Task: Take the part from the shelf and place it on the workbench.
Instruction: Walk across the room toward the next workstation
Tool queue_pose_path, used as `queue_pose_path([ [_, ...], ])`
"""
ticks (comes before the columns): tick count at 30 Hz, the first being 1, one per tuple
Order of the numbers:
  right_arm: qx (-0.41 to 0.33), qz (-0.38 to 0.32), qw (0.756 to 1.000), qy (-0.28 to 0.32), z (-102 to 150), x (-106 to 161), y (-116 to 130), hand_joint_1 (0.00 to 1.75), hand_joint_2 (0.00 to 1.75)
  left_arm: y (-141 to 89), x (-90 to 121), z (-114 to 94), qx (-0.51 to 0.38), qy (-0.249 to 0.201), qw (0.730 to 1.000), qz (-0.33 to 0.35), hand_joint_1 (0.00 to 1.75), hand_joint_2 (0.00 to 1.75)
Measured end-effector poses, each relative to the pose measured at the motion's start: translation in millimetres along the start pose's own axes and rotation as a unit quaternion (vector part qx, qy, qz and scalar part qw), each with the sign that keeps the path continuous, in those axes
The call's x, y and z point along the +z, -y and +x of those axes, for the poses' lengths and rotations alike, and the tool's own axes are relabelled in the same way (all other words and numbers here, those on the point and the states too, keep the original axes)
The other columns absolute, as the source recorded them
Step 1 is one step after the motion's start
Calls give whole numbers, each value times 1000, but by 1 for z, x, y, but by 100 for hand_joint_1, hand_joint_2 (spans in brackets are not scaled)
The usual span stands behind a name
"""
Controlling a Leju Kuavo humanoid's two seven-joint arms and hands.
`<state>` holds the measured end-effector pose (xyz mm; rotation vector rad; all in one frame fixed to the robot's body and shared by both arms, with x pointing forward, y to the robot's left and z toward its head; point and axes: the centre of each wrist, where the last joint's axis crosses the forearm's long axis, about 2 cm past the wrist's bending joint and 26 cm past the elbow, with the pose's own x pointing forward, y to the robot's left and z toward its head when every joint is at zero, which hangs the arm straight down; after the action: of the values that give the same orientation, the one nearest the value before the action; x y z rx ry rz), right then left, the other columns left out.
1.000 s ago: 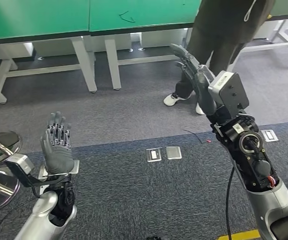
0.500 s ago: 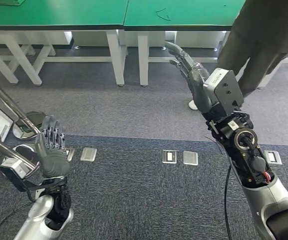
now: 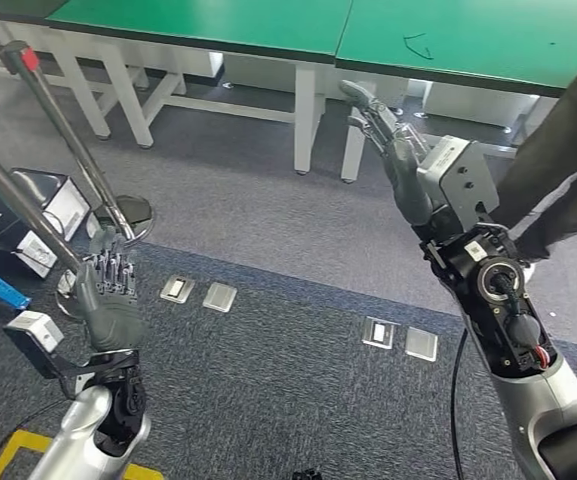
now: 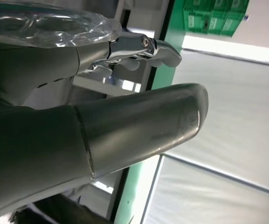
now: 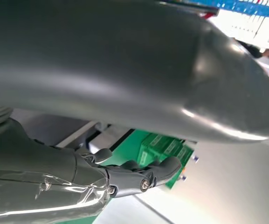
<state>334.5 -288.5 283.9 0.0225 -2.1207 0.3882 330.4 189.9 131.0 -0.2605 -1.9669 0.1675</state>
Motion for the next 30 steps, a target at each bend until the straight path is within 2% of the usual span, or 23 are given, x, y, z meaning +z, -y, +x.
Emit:
queue_pose_path([
  [15, 0, 0, 1000, 2, 1, -1, 0, 0, 0, -2, 2, -1, -2, -2, 1000, 0, 0, 0],
  [30, 1, 0, 1000, 4, 1, -2, 1, 0, 0, 2, -5, 3, 3, 6, 1000, -5, 0, 0],
])
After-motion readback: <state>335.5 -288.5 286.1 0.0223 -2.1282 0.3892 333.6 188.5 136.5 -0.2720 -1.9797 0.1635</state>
